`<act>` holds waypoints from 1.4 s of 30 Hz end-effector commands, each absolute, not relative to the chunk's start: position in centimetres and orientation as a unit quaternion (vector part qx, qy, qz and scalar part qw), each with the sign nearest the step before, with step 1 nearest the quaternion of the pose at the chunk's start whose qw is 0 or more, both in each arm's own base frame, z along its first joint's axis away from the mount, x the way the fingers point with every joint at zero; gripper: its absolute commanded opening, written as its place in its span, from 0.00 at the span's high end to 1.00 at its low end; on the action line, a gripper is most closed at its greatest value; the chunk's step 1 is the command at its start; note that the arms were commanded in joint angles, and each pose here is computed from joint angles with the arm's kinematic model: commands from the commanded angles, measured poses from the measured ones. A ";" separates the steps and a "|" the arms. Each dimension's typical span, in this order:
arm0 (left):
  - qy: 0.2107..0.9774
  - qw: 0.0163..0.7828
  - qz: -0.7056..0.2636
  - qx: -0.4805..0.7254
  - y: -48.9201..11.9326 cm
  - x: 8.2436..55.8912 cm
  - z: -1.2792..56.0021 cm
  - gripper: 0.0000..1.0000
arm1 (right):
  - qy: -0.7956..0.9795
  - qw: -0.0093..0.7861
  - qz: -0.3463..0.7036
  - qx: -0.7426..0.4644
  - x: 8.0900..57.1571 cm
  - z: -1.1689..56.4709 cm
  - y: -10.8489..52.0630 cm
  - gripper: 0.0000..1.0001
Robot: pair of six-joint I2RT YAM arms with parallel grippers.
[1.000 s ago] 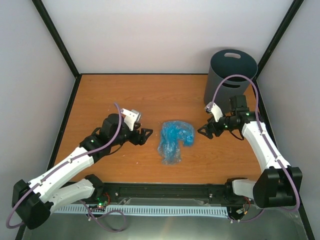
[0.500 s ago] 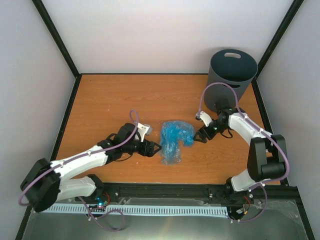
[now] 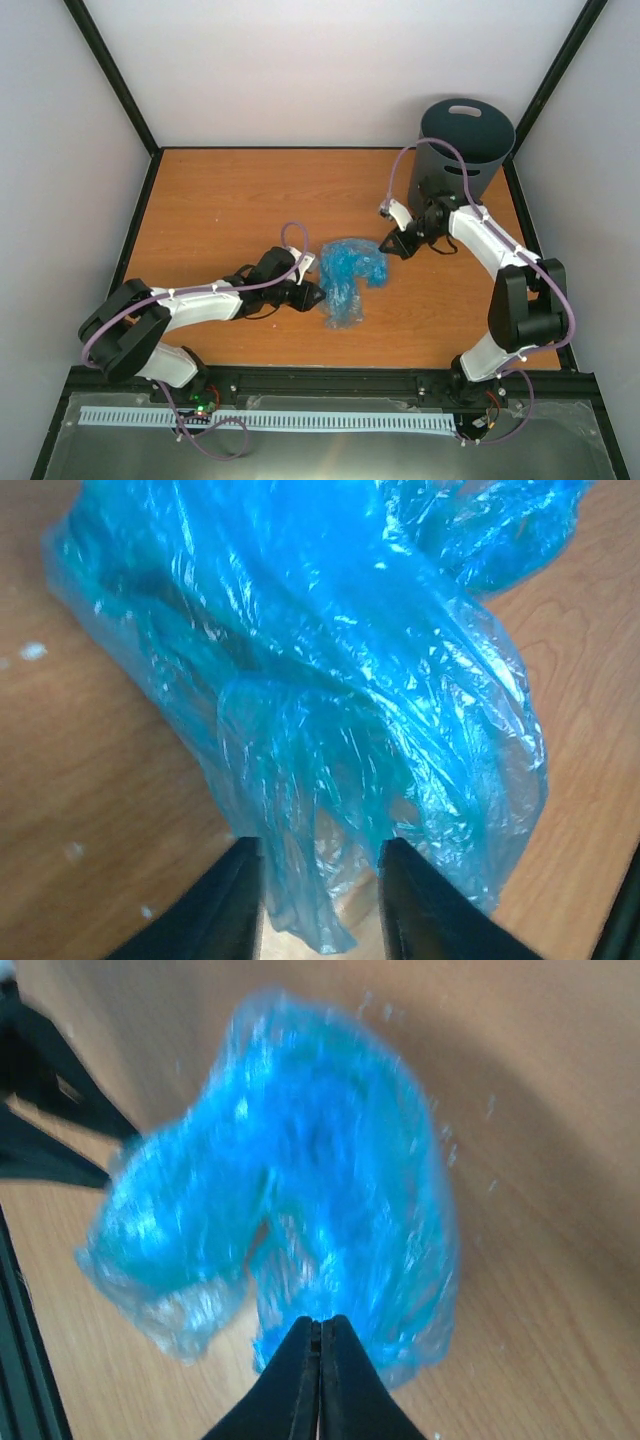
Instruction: Put the trash bags into the trash bin
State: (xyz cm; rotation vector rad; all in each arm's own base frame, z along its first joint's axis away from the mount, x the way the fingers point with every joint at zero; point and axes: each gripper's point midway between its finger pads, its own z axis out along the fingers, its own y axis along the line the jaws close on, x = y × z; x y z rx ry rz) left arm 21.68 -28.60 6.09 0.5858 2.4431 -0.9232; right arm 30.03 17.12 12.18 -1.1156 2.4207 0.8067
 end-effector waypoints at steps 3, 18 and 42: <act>0.866 0.303 -0.331 0.221 -29.3 23.8 10.0 0.95 | 0.829 0.243 0.312 -0.395 31.8 19.9 19.0 0.97; 0.878 0.309 -0.307 0.199 -26.9 22.8 11.2 0.99 | 0.872 0.164 0.241 -0.393 29.1 9.6 16.6 0.00; 0.886 0.339 -0.277 0.153 -24.0 22.7 11.4 0.99 | 0.867 0.334 0.166 -0.329 45.3 22.6 18.1 0.28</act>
